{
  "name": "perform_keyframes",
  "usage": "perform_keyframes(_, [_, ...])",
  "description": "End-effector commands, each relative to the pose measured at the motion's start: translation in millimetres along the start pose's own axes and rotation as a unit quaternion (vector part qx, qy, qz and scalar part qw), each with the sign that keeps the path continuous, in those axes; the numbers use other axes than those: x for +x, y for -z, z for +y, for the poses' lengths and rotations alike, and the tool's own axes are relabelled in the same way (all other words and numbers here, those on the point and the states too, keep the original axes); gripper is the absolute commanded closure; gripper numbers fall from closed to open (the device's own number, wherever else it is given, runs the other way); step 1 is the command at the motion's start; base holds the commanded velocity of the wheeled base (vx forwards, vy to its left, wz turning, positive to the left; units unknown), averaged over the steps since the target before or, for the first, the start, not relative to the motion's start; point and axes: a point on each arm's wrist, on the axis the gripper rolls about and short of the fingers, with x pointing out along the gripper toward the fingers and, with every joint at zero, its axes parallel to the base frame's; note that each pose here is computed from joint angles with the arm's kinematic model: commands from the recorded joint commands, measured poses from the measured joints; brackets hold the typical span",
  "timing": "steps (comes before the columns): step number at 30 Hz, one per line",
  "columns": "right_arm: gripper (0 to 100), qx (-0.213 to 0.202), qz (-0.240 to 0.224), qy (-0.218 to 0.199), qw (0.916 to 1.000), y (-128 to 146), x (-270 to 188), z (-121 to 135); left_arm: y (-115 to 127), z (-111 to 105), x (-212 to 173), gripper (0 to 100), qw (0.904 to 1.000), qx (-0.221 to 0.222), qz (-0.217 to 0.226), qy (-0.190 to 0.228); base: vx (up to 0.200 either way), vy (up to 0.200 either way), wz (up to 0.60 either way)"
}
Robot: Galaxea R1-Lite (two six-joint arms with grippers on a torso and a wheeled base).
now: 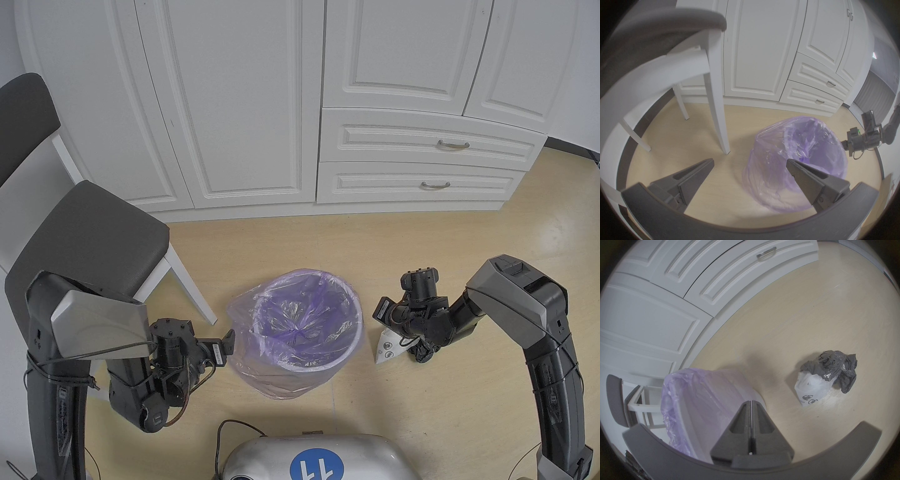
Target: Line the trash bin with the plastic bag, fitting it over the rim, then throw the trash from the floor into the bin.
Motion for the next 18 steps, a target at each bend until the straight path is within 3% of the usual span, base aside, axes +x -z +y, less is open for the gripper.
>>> perform_keyframes(1, [100, 0.009, 0.000, 0.022, 0.9997, 10.3, 5.0, -9.9, 26.9, 7.0, 47.6, 0, 0.9999, -0.009, 0.014, 0.002, 0.000, 0.000, 0.00])
perform_keyframes(11, [100, -0.001, 0.001, 0.022, 0.9998, 11.9, 4.5, -11.3, 3.7, 17.3, 107.8, 0, 0.9991, -0.018, 0.026, -0.029, 0.000, 0.000, 0.00])
perform_keyframes(14, [100, -0.007, 0.002, 0.023, 0.9997, 12.8, 5.2, -12.2, 6.1, 21.2, 123.2, 0, 0.9977, -0.013, 0.057, -0.035, 0.000, 0.000, 0.00])
perform_keyframes(18, [100, -0.009, 0.002, 0.024, 0.9997, 13.7, 5.6, -12.2, 0.0, 22.5, 132.6, 0, 0.9954, -0.015, 0.094, -0.008, 0.000, 0.000, 0.00])
